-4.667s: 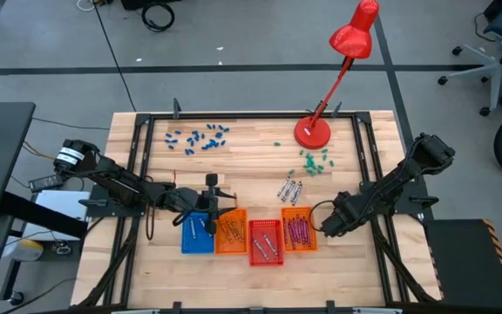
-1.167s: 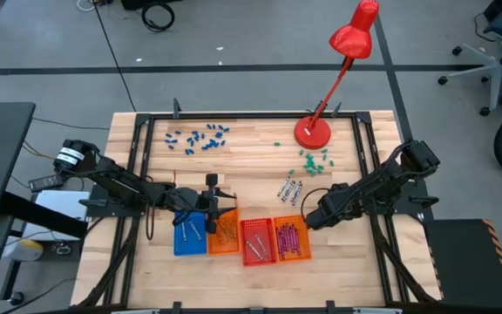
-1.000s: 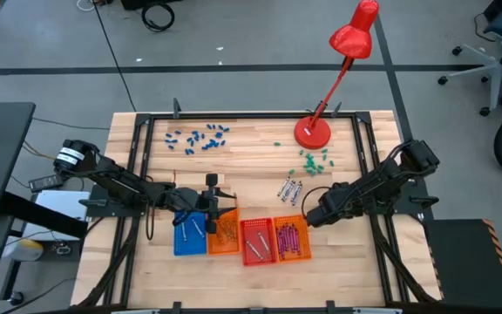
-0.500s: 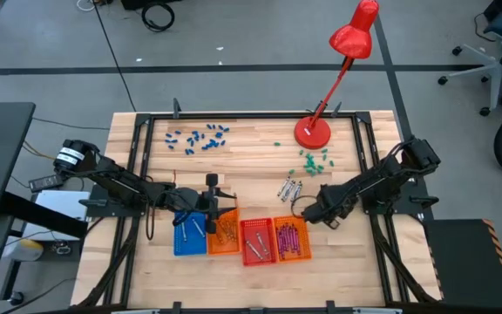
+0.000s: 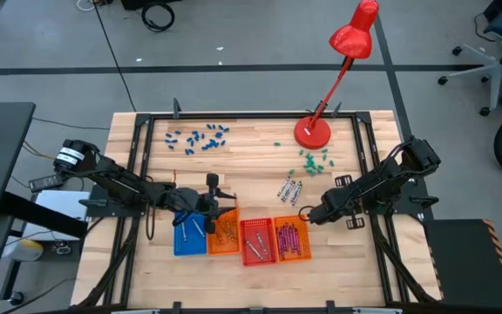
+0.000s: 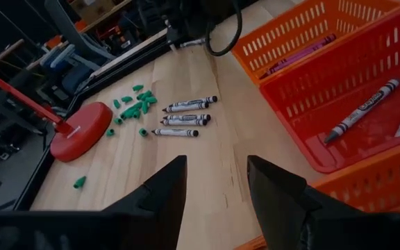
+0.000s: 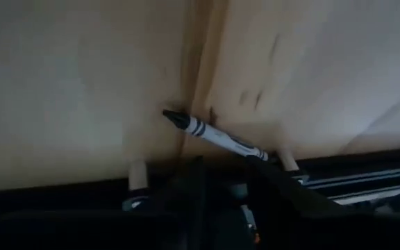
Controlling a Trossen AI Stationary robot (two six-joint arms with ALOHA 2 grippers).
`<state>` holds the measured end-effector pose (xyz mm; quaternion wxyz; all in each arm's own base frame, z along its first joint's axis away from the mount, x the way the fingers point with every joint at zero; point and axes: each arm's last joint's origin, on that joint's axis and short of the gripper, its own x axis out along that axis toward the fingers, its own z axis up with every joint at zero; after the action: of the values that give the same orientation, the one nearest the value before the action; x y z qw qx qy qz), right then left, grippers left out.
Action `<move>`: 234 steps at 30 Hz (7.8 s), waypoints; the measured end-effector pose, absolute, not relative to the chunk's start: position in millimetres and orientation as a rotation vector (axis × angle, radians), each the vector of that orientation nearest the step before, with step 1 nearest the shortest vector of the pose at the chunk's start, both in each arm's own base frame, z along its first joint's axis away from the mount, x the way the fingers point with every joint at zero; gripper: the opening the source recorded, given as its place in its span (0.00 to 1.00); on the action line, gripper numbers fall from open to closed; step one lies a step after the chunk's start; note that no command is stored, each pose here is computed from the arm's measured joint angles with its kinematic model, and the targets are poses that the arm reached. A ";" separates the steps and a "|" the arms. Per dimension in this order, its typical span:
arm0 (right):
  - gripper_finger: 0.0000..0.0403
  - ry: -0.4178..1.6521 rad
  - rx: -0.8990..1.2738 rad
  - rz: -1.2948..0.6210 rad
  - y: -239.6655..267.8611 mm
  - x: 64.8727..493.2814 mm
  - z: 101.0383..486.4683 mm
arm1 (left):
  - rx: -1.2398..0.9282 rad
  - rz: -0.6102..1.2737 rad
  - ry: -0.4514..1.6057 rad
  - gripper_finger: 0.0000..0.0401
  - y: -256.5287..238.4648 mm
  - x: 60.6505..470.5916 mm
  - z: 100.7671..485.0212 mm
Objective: Sort crayons
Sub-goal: Put the black crayon into the blue bin
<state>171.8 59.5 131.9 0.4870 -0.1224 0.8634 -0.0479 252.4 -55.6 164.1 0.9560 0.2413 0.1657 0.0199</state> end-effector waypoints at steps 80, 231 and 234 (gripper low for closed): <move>0.41 2.028 -0.309 -0.185 45.5 183.6 138.0 | 0.371 0.072 0.248 0.41 -55.5 255.0 172.4; 0.03 1.686 0.898 -1.433 0.9 195.9 115.7 | 0.428 -0.043 0.422 0.41 -76.7 242.5 154.1; 0.02 1.626 0.723 -1.307 -2.4 211.7 125.3 | 0.428 -0.043 0.422 0.41 -76.7 242.5 154.1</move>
<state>211.7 -2.4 125.3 0.4501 0.2923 0.6575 -0.5288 242.5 -76.7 154.1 0.9550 0.2108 0.2078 -0.0214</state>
